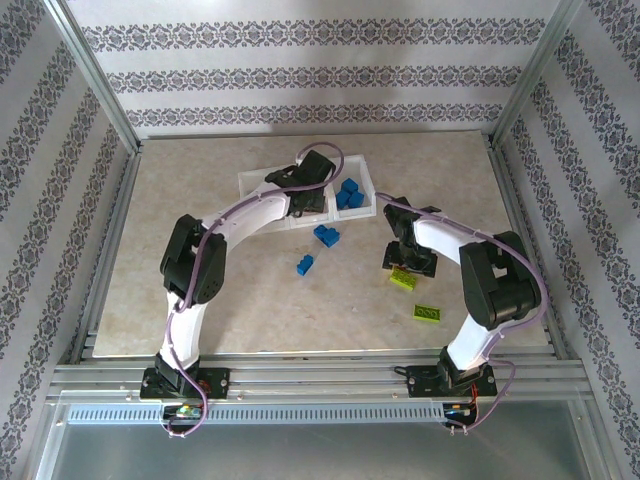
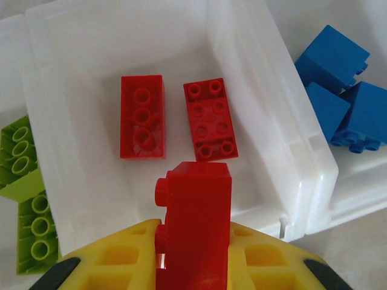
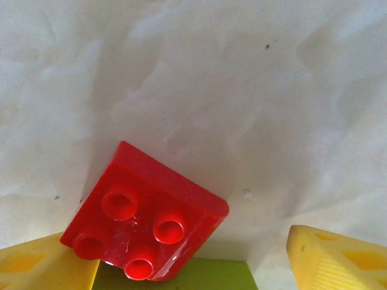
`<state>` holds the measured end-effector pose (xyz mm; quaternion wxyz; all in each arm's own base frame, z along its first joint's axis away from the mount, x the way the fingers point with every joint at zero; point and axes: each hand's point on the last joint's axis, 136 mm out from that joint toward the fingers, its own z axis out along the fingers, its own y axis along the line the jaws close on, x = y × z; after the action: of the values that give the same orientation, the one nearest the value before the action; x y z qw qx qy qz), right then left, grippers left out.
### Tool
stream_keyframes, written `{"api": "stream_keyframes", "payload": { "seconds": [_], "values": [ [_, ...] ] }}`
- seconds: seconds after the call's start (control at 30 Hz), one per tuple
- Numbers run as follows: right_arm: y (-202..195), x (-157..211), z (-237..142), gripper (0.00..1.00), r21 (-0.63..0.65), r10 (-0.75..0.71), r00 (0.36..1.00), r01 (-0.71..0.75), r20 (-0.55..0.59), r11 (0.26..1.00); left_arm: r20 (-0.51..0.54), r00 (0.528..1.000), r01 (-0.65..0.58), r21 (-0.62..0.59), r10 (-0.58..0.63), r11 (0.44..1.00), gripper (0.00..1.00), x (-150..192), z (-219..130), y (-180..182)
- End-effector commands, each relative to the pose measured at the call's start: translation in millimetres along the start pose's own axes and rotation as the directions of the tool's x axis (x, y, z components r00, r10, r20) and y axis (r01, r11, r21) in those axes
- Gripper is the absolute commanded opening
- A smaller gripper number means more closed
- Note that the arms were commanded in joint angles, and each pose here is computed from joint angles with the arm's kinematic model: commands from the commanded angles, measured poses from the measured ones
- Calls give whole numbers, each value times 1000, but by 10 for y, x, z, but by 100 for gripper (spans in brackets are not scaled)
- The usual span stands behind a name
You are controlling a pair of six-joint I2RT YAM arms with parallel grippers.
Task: Sort the legos into containers by color
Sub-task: Place the lego in the container.
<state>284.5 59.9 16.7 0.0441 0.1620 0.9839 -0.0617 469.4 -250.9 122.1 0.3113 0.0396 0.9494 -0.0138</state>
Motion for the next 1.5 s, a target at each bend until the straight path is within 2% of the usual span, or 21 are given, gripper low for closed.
{"api": "stream_keyframes", "payload": {
  "seconds": [0.0, 0.27, 0.47, 0.83, 1.17, 1.33, 1.47],
  "values": [
    [-101, -138, -9, 80, 48, 7, 1000, -8, 25, 999, -34, 999, -27, -48, 25, 998, 21, -16, 68, 121],
    [-139, -305, 28, 77, 51, 6, 1000, -8, 23, 999, -71, 997, -29, -66, 25, 997, 21, -39, 290, 149],
    [-155, -299, 51, 73, 40, 19, 1000, -20, 7, 999, -81, 996, -29, -76, 23, 997, 22, -50, 370, 162],
    [-116, -146, -30, 71, -37, 26, 1000, -26, -6, 999, -86, 996, -26, -86, 18, 996, 41, -76, 404, 182],
    [-70, -84, -23, 69, -70, 19, 1000, -20, -15, 997, -46, 999, 6, -23, -7, 1000, 46, -195, 100, 137],
    [-23, -110, -21, 68, -67, 4, 1000, -4, -12, 998, -7, 1000, 19, 9, -19, 1000, 53, -254, -138, 153],
    [1, -158, -26, 65, -60, -6, 1000, 5, -5, 998, 24, 999, 30, 38, -31, 999, 63, -280, -335, 173]
  ]
}}
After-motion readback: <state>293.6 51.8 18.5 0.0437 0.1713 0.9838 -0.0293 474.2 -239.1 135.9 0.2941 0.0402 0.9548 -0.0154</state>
